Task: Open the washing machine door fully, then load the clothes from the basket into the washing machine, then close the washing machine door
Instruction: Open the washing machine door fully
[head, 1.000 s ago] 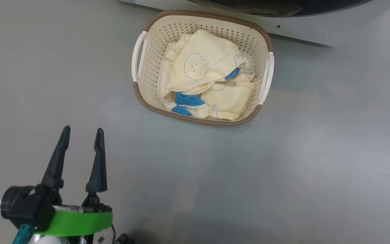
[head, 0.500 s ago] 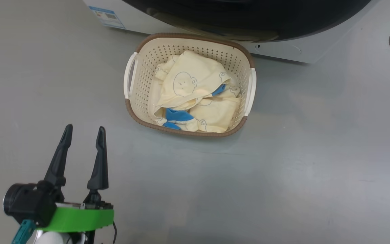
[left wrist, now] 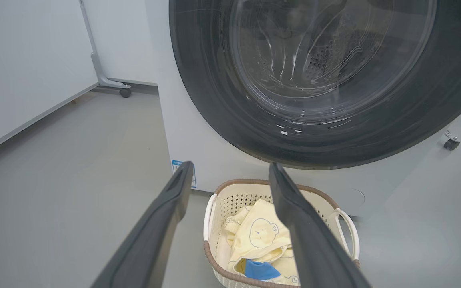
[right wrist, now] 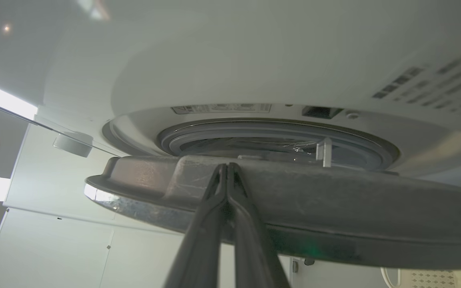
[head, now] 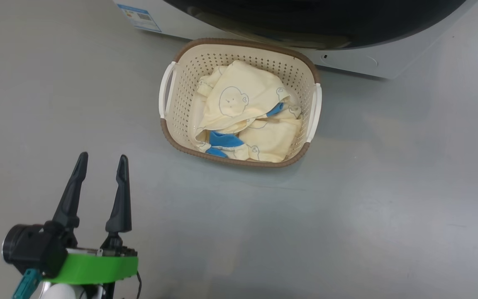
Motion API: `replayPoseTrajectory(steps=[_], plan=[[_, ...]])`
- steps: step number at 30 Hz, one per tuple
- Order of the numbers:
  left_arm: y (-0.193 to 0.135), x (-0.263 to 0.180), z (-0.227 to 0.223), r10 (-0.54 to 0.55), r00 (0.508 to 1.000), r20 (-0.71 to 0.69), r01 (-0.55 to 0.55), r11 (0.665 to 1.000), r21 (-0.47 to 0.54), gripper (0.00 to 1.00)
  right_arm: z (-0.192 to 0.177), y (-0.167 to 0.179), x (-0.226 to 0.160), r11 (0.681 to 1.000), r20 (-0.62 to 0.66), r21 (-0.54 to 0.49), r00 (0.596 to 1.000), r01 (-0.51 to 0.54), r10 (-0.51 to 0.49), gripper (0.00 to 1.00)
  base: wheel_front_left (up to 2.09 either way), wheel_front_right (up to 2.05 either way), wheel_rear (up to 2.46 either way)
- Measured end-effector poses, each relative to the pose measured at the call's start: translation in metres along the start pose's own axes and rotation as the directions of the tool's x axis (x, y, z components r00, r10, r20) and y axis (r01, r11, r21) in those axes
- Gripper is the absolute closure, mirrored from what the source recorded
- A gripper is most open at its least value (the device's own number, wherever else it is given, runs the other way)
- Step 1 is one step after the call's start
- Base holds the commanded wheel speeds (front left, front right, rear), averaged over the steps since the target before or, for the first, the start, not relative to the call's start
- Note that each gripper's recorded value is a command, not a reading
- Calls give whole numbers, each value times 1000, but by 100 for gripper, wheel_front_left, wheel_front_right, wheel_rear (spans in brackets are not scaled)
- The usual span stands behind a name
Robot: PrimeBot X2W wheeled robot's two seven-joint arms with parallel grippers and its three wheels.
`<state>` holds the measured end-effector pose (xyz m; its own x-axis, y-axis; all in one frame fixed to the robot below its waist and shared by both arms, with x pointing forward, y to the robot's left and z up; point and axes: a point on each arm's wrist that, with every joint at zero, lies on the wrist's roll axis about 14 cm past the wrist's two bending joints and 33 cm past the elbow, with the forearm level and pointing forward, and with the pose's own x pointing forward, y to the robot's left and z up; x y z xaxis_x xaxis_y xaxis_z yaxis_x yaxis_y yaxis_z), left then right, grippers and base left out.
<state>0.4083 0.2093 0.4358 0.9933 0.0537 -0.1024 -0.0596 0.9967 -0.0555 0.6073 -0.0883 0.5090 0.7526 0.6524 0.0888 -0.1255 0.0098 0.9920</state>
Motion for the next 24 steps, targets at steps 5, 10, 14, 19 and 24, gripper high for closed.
replayPoseTrajectory(steps=[5,10,14,19,24], plan=[[2,-2,3,0,1000,7,0,1000,1,0,-2,3,2,1000,-3,0,1000,-8,8,100,0,0,0],[2,-3,5,3,1000,10,-3,1000,2,0,-3,4,3,1000,-6,0,1000,-10,10,100,0,0,0],[3,-2,3,4,1000,6,-4,1000,3,0,-3,2,3,1000,-7,2,1000,-6,6,100,0,0,0],[3,-2,2,5,1000,3,-5,1000,3,0,-4,0,4,1000,-11,2,1000,-5,5,100,0,0,0],[4,-3,2,7,1000,3,-7,1000,4,0,-5,2,6,1000,-8,-3,1000,-9,9,100,0,0,0]])
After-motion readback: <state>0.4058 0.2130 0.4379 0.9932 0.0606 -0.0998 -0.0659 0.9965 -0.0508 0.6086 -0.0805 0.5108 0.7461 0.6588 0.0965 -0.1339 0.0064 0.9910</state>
